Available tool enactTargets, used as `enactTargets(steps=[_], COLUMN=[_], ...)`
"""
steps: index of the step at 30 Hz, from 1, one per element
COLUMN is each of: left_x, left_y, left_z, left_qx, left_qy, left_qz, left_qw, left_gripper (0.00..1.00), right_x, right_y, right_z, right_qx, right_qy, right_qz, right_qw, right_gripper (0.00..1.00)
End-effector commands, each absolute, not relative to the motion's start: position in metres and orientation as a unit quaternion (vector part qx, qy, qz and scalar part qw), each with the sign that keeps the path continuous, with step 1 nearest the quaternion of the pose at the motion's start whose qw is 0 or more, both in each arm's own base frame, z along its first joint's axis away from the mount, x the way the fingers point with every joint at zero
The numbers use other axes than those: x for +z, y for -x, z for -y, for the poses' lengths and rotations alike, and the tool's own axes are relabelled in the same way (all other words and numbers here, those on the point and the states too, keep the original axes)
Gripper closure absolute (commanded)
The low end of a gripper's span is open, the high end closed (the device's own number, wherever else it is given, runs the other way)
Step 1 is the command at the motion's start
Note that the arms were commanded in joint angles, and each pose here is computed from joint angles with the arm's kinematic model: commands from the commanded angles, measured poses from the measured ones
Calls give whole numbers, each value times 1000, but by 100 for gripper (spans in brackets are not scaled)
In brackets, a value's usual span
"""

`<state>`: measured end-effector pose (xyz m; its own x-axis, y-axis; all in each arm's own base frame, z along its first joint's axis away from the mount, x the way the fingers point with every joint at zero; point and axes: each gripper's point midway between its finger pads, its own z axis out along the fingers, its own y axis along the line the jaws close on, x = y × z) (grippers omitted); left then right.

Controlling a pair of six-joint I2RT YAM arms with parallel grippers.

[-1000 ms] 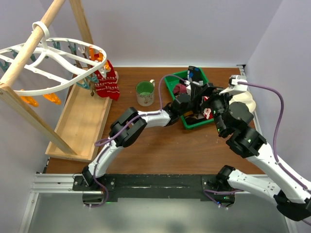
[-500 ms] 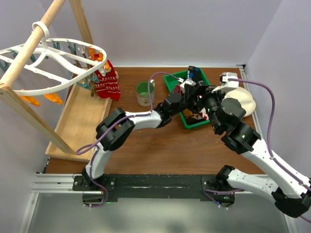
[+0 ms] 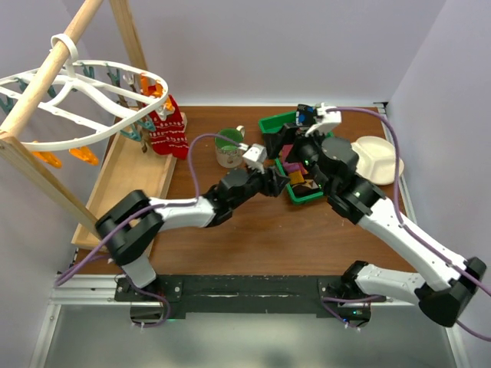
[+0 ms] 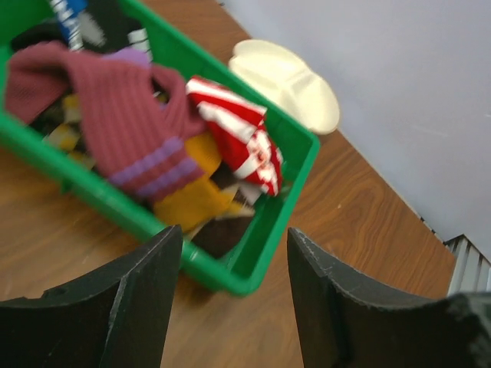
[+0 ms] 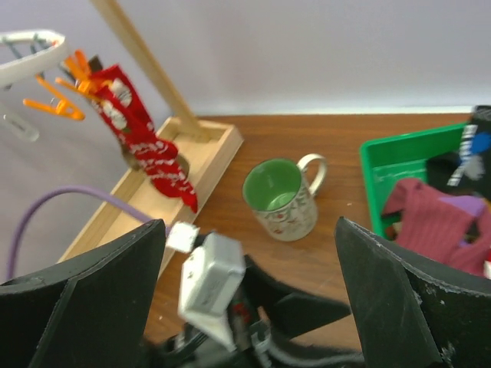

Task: Remove the socks clipped to the hanger
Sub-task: Place the sock in the bin, then remove the sock from the hanger.

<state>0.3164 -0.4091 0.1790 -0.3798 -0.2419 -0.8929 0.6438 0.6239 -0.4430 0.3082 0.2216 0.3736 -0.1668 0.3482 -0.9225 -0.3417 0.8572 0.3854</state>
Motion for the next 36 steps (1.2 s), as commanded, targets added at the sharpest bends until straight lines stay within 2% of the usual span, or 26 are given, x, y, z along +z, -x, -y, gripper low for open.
enactTargets(steps=[1, 2, 4, 5, 6, 8, 9, 10, 12, 13, 16, 17, 19, 20, 23, 31, 36], left_x=[198, 171, 178, 152, 163, 140, 151, 140, 150, 139, 145, 150, 149, 154, 154, 173, 194], left_y=[-313, -306, -299, -291, -288, -279, -276, -271, -272, -268, -263, -263, -259, -260, -255, -246, -242], left_z=[349, 332, 304, 285, 270, 241, 230, 217, 191, 177, 148, 142, 132, 128, 118, 94, 81], left_qx=[-369, -342, -326, -302, -301, -262, -263, -238, -219, -188, -148, -143, -127, -123, -107, -88, -83], left_qy=[-58, -48, -13, 4, 25, 51, 66, 71, 120, 130, 168, 183, 188, 197, 206, 223, 222], left_qz=[-725, -756, -757, -782, -775, -798, -791, -807, -800, -815, -817, -812, -818, -816, -819, -808, -793], left_qw=[578, 557, 566, 545, 555, 541, 549, 536, 546, 532, 532, 535, 528, 530, 525, 538, 561], left_gripper=[39, 40, 40, 40, 40, 40, 39, 39, 39, 39, 38, 38, 38, 38, 38, 37, 36], right_x=[398, 397, 391, 390, 400, 382, 395, 375, 382, 358, 358, 331, 340, 318, 323, 283, 276], right_y=[-315, -317, -329, -328, -329, -333, -337, -349, -354, -367, -378, -389, -398, -404, -413, -444, -447], right_z=[-264, -271, -287, -296, -305, -335, -343, -356, -372, -386, -412, -425, -438, -450, -467, -512, -537], right_qx=[367, 384, 397, 411, 423, 438, 443, 441, 456, 456, 472, 467, 473, 472, 476, 478, 485], right_qy=[43, 56, 69, 88, 111, 177, 193, 204, 229, 239, 266, 273, 282, 287, 292, 289, 284], right_qz=[-679, -677, -672, -669, -651, -649, -633, -643, -621, -633, -619, -635, -621, -632, -619, -623, -618], right_qw=[634, 625, 621, 613, 621, 596, 605, 592, 595, 578, 569, 551, 558, 545, 552, 547, 551], right_gripper=[6, 7, 8, 8, 8, 10, 11, 11, 10, 10, 10, 11, 10, 10, 10, 10, 16])
